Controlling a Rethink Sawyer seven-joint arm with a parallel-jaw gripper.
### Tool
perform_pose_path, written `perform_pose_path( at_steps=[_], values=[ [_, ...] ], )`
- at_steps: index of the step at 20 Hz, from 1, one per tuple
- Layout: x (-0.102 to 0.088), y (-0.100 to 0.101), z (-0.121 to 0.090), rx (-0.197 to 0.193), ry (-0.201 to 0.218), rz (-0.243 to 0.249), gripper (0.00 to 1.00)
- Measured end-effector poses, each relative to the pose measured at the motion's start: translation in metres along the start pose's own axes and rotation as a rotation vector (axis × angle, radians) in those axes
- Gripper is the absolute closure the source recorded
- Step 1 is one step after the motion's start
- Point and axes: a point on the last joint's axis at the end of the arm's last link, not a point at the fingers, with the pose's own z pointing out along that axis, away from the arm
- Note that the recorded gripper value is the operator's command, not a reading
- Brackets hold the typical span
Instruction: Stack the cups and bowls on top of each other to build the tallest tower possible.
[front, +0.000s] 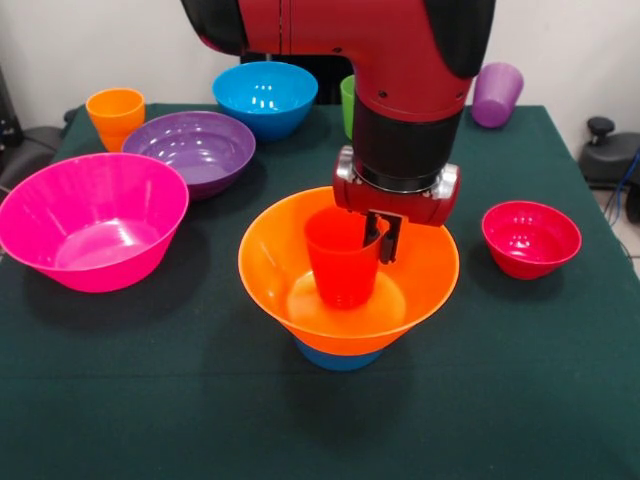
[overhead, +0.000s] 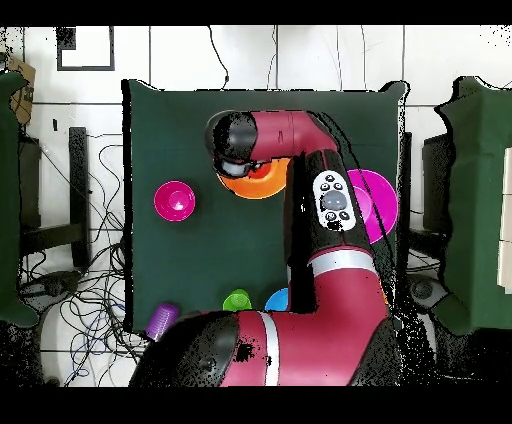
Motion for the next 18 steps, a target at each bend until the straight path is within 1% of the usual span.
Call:
perform_pose_path(
  at_steps=[5, 18],
  values=[
    [0.0024, -0.0036, 0.0097, 0.014, 0.004, -0.015, 1.0],
    [-0.0019, -0.0046, 0.009, 0.013, -0.006, -0.018, 1.0]
  ],
)
